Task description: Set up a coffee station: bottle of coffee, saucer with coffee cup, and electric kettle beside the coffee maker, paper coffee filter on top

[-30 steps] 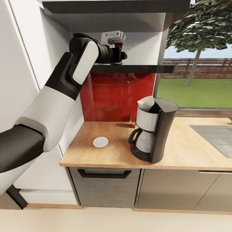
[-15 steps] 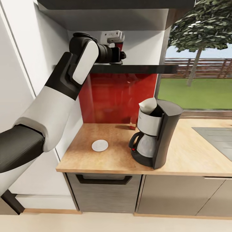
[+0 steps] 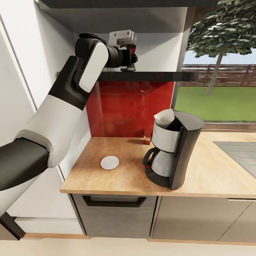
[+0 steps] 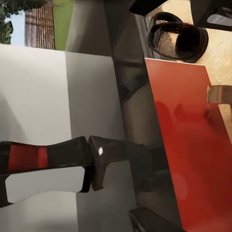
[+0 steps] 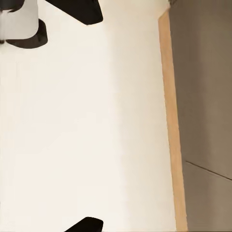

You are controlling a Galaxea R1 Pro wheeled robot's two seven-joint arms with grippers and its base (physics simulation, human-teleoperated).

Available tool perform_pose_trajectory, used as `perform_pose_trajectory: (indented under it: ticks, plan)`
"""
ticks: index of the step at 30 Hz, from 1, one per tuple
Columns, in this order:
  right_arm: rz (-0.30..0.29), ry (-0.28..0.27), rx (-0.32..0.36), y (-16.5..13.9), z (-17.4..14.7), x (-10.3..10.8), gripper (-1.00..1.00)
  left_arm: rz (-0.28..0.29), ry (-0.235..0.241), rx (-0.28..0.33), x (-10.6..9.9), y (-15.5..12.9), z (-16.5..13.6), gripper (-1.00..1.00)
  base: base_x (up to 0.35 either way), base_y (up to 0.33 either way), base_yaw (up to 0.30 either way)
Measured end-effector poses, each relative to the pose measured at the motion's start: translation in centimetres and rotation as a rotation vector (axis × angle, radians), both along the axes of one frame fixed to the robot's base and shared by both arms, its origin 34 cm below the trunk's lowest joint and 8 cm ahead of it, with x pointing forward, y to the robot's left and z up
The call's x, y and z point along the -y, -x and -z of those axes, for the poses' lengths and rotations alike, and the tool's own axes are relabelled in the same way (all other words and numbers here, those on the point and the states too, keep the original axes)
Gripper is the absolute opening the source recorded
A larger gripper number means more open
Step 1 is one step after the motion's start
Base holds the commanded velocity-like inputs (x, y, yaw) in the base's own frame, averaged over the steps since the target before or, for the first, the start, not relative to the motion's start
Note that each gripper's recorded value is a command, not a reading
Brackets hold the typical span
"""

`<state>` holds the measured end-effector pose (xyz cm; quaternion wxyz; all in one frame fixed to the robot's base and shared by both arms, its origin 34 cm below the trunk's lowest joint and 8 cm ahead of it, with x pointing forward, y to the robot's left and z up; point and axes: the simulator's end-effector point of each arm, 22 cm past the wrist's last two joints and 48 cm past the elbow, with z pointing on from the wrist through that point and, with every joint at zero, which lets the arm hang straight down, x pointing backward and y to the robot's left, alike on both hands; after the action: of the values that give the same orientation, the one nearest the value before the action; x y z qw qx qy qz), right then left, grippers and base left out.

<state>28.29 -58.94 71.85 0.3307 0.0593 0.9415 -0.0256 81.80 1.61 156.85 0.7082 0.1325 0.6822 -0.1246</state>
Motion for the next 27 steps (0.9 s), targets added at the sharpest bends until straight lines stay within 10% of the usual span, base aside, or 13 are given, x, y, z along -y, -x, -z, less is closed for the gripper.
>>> perform_pose_trajectory:
  ticks: [10,27]
  plan:
    - [-0.246,0.043,-0.157,5.8,7.9,-14.5,1.00,0.002,0.001,0.007,0.1,0.2,-0.3,1.00,0.023,0.000,0.000]
    - [-0.334,0.092,-0.191,6.5,8.8,-16.3,1.00,-0.022,0.007,0.033,-0.4,0.6,-1.2,1.00,0.130,0.000,0.000]
